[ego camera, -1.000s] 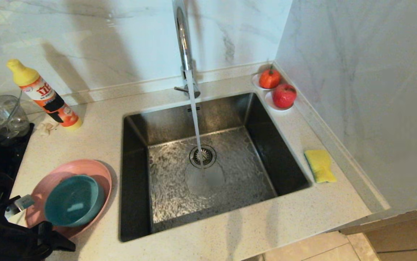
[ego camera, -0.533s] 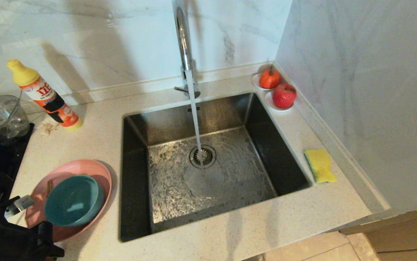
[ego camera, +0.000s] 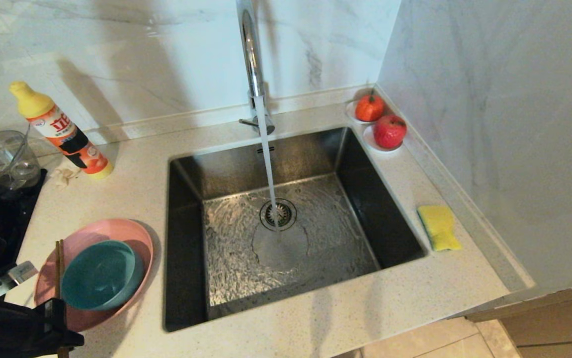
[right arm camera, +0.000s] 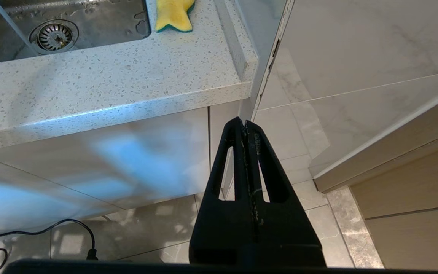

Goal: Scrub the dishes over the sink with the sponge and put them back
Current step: Rinse the chopsticks

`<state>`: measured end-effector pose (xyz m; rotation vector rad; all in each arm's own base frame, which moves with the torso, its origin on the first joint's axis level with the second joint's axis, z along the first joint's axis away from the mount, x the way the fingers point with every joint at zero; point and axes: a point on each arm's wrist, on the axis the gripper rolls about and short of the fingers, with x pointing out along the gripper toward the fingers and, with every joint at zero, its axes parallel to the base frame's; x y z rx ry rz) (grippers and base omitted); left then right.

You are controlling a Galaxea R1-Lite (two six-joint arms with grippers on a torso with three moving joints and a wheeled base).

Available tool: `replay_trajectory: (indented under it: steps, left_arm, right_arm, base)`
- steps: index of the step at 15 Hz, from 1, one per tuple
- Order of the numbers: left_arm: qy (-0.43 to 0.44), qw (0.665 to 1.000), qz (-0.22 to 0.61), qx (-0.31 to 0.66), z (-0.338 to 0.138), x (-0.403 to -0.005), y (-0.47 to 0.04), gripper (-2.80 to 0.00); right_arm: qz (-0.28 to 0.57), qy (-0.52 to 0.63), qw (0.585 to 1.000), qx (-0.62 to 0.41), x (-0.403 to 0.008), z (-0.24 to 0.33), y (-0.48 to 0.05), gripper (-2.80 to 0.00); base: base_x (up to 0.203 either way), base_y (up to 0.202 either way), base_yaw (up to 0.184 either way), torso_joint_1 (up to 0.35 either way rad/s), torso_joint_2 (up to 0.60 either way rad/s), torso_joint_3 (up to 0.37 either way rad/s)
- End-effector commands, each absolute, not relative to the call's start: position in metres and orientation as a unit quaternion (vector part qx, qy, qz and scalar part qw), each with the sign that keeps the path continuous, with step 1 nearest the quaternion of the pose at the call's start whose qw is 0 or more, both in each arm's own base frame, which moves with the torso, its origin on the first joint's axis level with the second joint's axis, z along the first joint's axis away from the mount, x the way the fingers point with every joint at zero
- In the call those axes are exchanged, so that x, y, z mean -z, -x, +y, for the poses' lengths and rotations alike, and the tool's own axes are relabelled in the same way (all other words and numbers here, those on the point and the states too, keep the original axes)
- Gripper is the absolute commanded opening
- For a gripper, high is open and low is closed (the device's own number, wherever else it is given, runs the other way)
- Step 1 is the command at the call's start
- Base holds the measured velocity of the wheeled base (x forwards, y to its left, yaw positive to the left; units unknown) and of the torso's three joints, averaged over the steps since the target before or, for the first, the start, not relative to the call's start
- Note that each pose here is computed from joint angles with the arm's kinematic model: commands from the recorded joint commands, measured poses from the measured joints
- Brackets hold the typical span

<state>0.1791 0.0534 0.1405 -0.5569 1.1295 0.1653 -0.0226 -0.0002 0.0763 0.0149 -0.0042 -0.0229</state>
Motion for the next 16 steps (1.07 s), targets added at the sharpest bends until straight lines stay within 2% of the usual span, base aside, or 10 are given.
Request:
replay_trajectory:
  steps: [1,4,6,10,12,14,16]
  left_arm:
    - [0.261,0.815,0.510,-0.080,0.050,-0.161,-0.169,-2.80]
    - [0.262,0.812,0.514,-0.082,0.043,-0.189,-0.147,-2.80]
    - [0.258,0.824,0.497,-0.080,0.039,-0.198,-0.135,-2.80]
    - [0.257,0.866,0.419,-0.086,0.031,-0.226,-0.111,-2.80]
    - [0.252,0.901,0.344,-0.084,0.030,-0.248,-0.102,-2.80]
    - [0.231,0.934,0.265,-0.069,0.028,-0.267,-0.097,-2.80]
    - [0.213,0.949,0.232,-0.020,0.025,-0.280,-0.096,-2.80]
  right_arm:
    - [-0.002,-0.008,1.000,0.011,-0.076,0.000,0.023,-2.80]
    - [-0.002,-0.008,1.000,0.011,-0.076,0.000,0.023,-2.80]
    - [-0.002,-0.008,1.000,0.011,-0.076,0.000,0.023,-2.80]
    - [-0.002,-0.008,1.000,0.011,-0.076,0.000,0.023,-2.80]
    - [-0.002,-0.008,1.000,0.011,-0.076,0.000,0.023,-2.80]
    - [-0.002,-0.008,1.000,0.011,-0.076,0.000,0.023,-2.80]
    - [-0.002,-0.008,1.000,0.011,-0.076,0.000,0.023,-2.80]
  base:
    - [0.000,0.000,0.000,0.000,0.00,0.000]
    - [0.000,0.000,0.000,0.000,0.00,0.000]
    - [0.000,0.000,0.000,0.000,0.00,0.000]
    - [0.000,0.000,0.000,0.000,0.00,0.000]
    - [0.000,0.000,0.000,0.000,0.00,0.000]
    - [0.000,0.000,0.000,0.000,0.00,0.000]
    - [0.000,0.000,0.000,0.000,0.00,0.000]
